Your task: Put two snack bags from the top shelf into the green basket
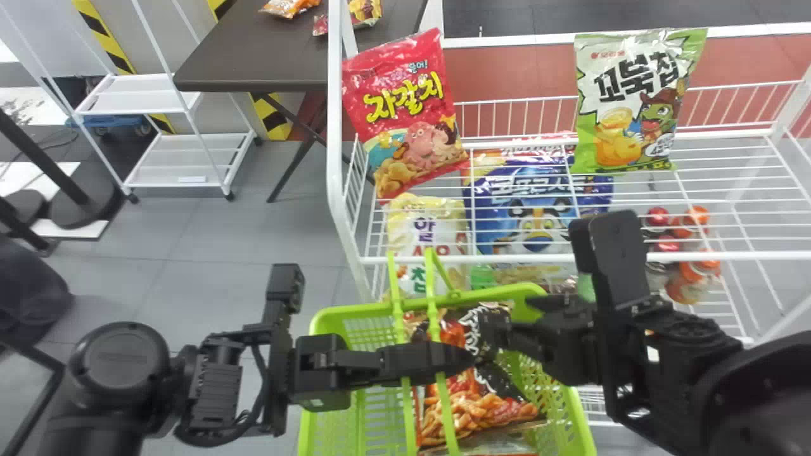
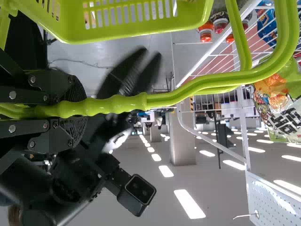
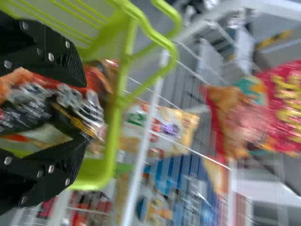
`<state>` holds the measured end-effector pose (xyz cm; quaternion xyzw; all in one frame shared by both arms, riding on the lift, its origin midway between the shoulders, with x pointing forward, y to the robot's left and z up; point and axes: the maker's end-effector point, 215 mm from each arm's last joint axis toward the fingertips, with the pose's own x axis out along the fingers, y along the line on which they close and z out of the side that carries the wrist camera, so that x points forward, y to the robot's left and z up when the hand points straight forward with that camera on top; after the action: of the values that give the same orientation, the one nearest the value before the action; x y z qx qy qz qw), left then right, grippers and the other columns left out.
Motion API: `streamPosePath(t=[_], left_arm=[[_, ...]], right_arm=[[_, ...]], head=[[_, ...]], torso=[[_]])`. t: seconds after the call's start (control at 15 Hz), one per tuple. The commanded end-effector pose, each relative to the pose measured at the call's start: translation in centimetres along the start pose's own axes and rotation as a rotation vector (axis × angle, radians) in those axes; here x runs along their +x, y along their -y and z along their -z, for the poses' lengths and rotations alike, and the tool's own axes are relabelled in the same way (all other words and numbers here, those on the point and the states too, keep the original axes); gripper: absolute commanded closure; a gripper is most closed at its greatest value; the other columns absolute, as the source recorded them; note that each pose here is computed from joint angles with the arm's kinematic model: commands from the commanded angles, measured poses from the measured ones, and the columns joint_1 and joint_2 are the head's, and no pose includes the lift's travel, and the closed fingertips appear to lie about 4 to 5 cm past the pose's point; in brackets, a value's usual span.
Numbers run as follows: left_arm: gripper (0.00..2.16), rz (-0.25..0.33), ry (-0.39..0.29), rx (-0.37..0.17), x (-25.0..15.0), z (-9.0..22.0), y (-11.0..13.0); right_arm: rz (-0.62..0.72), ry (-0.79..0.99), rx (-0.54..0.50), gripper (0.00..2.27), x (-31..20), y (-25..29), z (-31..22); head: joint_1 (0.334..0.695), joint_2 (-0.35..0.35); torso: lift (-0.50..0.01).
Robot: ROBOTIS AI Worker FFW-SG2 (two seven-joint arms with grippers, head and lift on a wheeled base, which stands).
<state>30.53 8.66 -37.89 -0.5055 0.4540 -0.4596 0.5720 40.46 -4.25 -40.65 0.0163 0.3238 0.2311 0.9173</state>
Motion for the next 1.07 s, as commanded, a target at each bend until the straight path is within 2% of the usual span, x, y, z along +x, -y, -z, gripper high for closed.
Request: streamPosePath(t=[0.0, 0.2, 0.47, 1.0], left_arm=[[2.14, 0.005, 0.001, -0.017, -0.1, 0.5, -0.2], [2.14, 0.018, 0.02, -0.031, -0.5, 0.7, -0.3], [2.14, 0.019, 0.027, -0.041, -0.9, 1.0, -0.5], [2.14, 0.022, 0.041, -0.037, -1.4, 1.2, -0.3]], right_arm=[[0.075, 0.126, 0.017, 0.08, -1.3, 3.5, -1.3], [0.158, 0.329, 0.016, 0.09, -3.8, 7.4, -3.5], [0.224, 0.511, 0.014, 0.09, -5.0, 9.9, -2.5], [0.282, 0.583, 0.015, 0.09, -6.9, 10.9, 1.0]], head=[[0.695, 0.089], [0.695, 0.016], [0.695, -0.061], [0.695, -0.113]], torso=[[-0.001], [-0.001], [-0.001], [-0.001]])
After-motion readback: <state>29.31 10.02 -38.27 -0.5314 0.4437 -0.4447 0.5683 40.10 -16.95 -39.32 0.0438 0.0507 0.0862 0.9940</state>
